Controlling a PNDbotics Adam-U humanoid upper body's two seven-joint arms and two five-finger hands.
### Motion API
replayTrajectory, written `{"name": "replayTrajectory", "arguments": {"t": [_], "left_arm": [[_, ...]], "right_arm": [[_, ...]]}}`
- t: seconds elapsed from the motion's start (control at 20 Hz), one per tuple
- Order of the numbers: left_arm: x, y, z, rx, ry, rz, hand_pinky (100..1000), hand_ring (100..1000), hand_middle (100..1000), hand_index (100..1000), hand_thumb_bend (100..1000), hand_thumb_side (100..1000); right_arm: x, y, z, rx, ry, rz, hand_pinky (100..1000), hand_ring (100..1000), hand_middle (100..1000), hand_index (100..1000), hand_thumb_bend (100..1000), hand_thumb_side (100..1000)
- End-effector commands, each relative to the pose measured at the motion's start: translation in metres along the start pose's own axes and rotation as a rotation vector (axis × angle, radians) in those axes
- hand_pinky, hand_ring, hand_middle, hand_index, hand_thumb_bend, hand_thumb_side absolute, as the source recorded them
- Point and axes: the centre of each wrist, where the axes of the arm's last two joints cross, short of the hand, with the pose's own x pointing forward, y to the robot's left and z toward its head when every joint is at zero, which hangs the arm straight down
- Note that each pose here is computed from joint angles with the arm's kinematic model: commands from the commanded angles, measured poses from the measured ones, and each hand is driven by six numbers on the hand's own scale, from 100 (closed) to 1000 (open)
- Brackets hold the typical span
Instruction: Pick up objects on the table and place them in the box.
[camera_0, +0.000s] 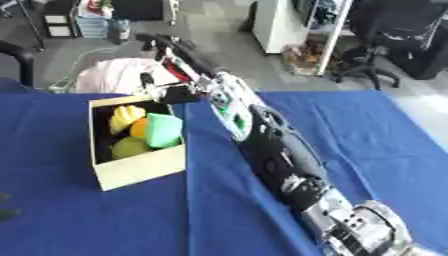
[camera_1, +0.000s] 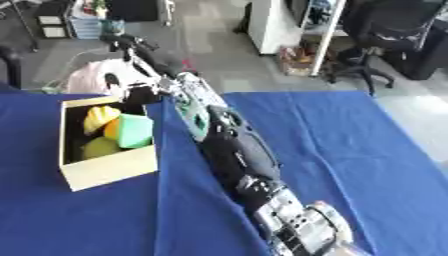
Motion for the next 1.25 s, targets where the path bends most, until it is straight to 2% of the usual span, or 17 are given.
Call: {"name": "replayTrajectory", "arguments": {"t": [0.05,0.25,0.45,0.6,0.8,0.95,1.1,1.25], "left_arm": [[0.004,0.008,0.000,0.029,-0.015,-0.025,906,729,756,800,100,710],[0.002,0.014,0.003,0.063,-0.004,-0.035,906,729,755,799,100,710],[0.000,0.017,0.007,0.090,0.006,-0.042,906,729,755,799,100,711],[-0.002,0.019,0.010,0.101,0.016,-0.044,906,729,755,799,100,711],[-0.005,0.021,0.014,0.119,0.029,-0.050,906,728,755,799,100,712],[-0.007,0.022,0.017,0.129,0.039,-0.053,906,727,754,799,100,712],[-0.008,0.023,0.019,0.137,0.043,-0.057,906,727,754,799,100,712],[-0.007,0.024,0.019,0.143,0.041,-0.061,906,727,754,799,100,711]], "right_arm": [[0.015,-0.050,0.001,-0.107,-0.091,-0.081,765,682,762,949,100,461],[0.025,-0.085,0.027,-0.212,-0.103,-0.218,751,673,754,940,100,516],[0.028,-0.094,0.061,-0.275,-0.066,-0.323,739,665,745,935,100,530],[0.027,-0.086,0.090,-0.296,-0.015,-0.399,725,656,739,932,100,524],[0.023,-0.067,0.130,-0.293,0.080,-0.477,710,642,732,932,100,523],[0.020,-0.048,0.159,-0.286,0.163,-0.516,692,623,710,924,100,527],[0.020,-0.031,0.184,-0.266,0.222,-0.534,682,606,686,906,100,527],[0.023,-0.010,0.206,-0.254,0.274,-0.586,674,596,673,893,100,546]]}}
